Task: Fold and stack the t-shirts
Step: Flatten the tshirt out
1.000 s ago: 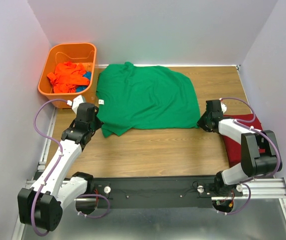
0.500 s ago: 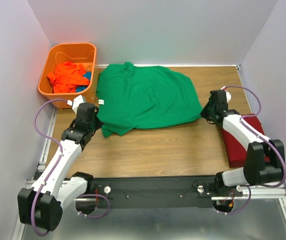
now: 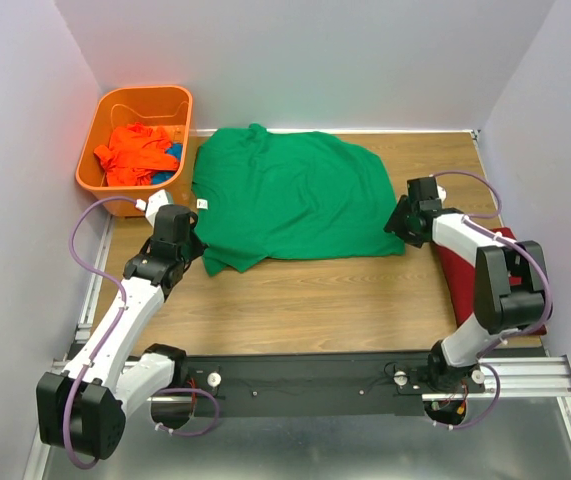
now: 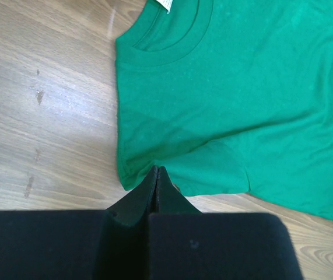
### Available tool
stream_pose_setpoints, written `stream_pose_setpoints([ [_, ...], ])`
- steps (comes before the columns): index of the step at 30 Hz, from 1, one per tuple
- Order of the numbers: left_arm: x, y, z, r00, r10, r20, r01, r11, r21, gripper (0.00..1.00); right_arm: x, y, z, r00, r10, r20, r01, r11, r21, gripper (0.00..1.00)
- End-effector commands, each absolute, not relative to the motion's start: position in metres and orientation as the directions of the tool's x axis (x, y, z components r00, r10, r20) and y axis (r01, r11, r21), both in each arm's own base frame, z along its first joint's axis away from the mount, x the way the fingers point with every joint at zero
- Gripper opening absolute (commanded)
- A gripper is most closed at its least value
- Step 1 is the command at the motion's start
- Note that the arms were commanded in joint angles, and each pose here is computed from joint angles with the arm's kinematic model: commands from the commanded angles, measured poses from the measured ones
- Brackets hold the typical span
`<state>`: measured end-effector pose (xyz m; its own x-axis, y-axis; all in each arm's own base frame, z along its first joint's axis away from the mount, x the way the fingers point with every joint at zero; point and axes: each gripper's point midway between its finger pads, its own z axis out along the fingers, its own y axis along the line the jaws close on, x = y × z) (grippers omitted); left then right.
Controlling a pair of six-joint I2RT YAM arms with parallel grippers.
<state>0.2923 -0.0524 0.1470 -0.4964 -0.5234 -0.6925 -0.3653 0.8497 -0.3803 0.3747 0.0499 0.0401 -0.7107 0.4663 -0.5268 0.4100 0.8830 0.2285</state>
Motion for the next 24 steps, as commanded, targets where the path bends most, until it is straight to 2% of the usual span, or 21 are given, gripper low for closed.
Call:
stream_pose_setpoints([
  [1, 0.296, -0.054, 0.15, -0.492, -0.516, -0.701, -0.341, 0.855, -0.39, 0.0, 0.362, 0.047, 0.045, -0.703, 0.47, -0.533, 0.413, 0.881, 0.232, 0.66],
  [7, 0.297, -0.054, 0.151, -0.493, -0.513, -0.703, -0.336, 0.857, -0.39, 0.0, 0.328, 0.034, 0.047, -0.654, 0.515, -0.554, 0.472, 0.85, 0.232, 0.66],
  [12, 0.298, -0.055, 0.151, -0.494, -0.511, -0.704, -0.333, 0.858, -0.39, 0.0, 0.306, 0.033, 0.044, -0.631, 0.554, -0.543, 0.502, 0.825, 0.257, 0.59],
  [14, 0.298, -0.055, 0.151, -0.495, -0.51, -0.703, -0.329, 0.859, -0.392, 0.0, 0.306, 0.034, 0.042, -0.63, 0.563, -0.535, 0.511, 0.819, 0.26, 0.55],
  [24, 0.298, -0.058, 0.149, -0.5, -0.512, -0.698, -0.321, 0.859, -0.399, 0.0, 0.329, 0.036, 0.038, -0.621, 0.575, -0.532, 0.523, 0.81, 0.266, 0.52],
])
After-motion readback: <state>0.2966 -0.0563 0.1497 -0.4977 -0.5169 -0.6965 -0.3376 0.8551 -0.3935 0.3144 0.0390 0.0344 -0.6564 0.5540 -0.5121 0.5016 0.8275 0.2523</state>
